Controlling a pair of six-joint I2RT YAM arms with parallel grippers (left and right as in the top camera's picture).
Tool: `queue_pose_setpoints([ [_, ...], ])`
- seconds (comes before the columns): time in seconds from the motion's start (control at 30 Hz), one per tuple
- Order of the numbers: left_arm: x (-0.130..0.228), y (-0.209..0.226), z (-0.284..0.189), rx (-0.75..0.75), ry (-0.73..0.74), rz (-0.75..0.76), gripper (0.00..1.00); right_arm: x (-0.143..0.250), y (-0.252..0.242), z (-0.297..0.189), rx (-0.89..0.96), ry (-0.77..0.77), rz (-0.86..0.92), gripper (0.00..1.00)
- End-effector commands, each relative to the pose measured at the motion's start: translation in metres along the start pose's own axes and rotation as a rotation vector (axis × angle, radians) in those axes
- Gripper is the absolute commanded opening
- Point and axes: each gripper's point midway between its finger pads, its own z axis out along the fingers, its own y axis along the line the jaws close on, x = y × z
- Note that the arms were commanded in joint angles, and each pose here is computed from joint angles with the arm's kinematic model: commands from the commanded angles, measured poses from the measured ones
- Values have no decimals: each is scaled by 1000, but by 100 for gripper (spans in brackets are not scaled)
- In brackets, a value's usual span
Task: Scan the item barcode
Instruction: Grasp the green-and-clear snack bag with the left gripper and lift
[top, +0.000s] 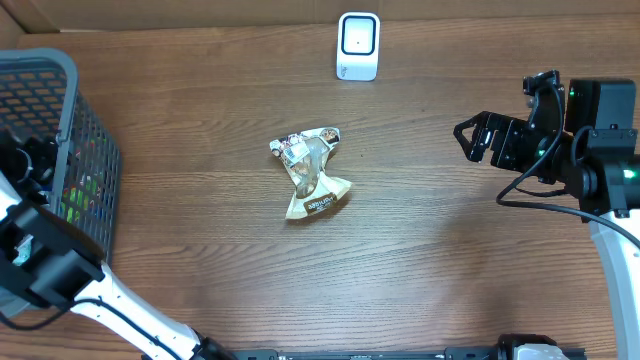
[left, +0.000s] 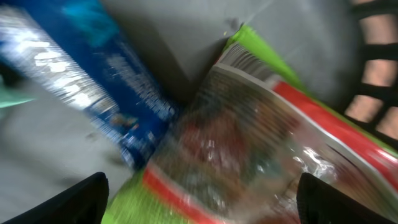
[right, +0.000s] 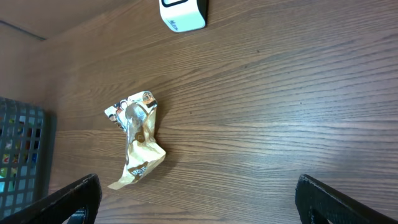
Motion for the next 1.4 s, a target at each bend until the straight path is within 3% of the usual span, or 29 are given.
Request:
queue_pose_setpoints([
  [0.0,7,-6,28,9,69,48,88,-7,2,-5,0,-26,-8,100],
  [0.13,12,-5,49,0,121,48,85,-7,2,-5,0,-26,-8,100],
  [0.2,15,-5,53,-2,137,46,75,-7,2,-5,0,-26,-8,100],
  [0.33,16,-4,54,-3,146,44,38,-7,2,-5,0,-26,-8,100],
  [0.4,18,-4,52,-5,150,30,8,-7,2,-5,0,-26,-8,100],
  [0.43,19,-3,51,-6,153,12,4,-7,2,-5,0,-26,-8,100],
  [0.73,8,-6,0,-4,107,-54,4,-7,2,-5,0,-26,-8,100],
  [1.0,-13,-38,-124,93,-190,-41,4,-7,4,-5,-7,-23,-4,100],
  [1.37,44,-64,-287,191,-569,21,4,-9,4,-5,-9,-32,-9,100],
])
